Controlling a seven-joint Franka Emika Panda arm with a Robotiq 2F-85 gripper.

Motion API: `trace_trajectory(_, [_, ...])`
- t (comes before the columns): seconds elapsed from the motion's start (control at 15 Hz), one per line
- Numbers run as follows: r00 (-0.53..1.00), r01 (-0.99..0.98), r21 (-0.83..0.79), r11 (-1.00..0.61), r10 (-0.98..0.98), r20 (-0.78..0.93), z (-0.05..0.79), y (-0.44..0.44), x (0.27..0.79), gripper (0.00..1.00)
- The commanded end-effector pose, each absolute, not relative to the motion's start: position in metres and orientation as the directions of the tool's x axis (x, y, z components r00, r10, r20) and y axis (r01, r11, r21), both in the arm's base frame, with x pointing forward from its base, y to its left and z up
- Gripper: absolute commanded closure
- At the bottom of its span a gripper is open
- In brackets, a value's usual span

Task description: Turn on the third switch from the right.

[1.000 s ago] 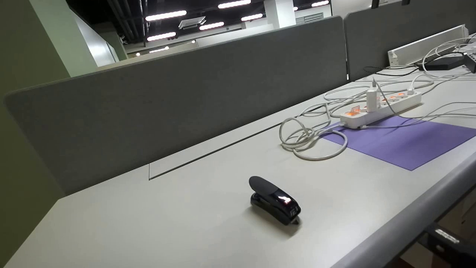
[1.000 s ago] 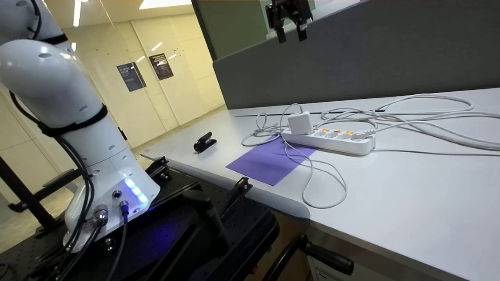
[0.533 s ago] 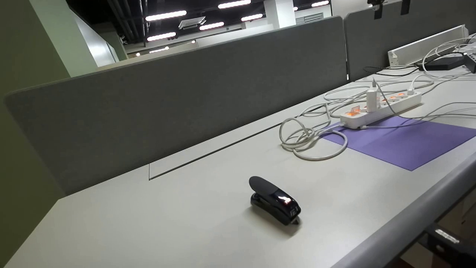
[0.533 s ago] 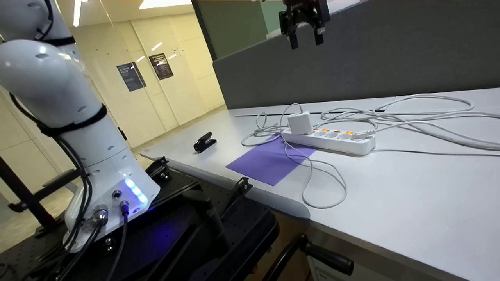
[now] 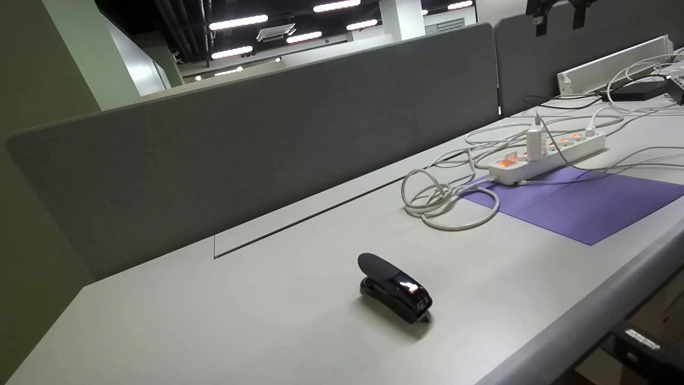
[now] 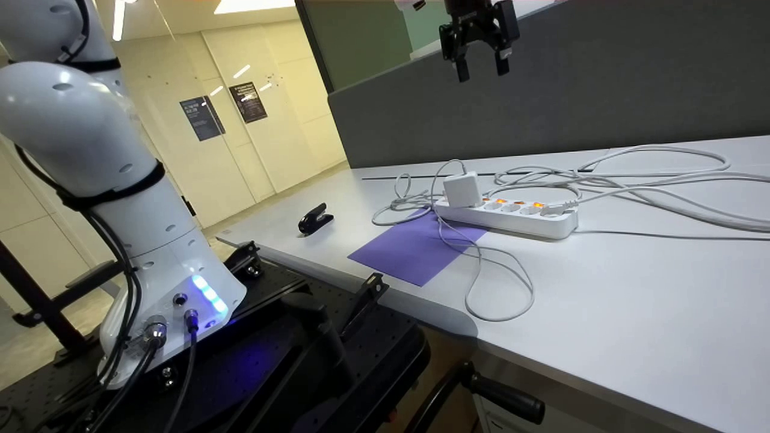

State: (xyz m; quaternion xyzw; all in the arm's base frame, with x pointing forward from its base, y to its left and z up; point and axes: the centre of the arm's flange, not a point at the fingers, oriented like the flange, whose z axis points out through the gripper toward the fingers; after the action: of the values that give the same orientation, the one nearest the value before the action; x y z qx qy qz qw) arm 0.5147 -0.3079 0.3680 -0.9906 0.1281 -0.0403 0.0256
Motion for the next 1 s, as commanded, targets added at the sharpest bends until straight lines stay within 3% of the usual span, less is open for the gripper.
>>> trace_trajectory(0.0, [0.964,-0.264,-0.022,-0.964,-0.265,0.038,0.346,-0.340,0.551,0.00])
trace_trajectory(0.2, [0.969,-0.247,0.022,-0.969,-0.247,0.002,0.323,-0.349,0.563,0.00])
trace_trajectory(0.27, [0.970,-0.242,0.029,-0.970,-0.242,-0.005,0.314,-0.353,0.569,0.25])
trace_trajectory(0.33, [0.971,-0.240,0.038,-0.970,-0.240,-0.007,0.306,-0.357,0.574,0.26])
trace_trajectory(0.93, [0.976,-0.213,0.010,-0.977,-0.213,-0.042,0.224,-0.350,0.592,0.89])
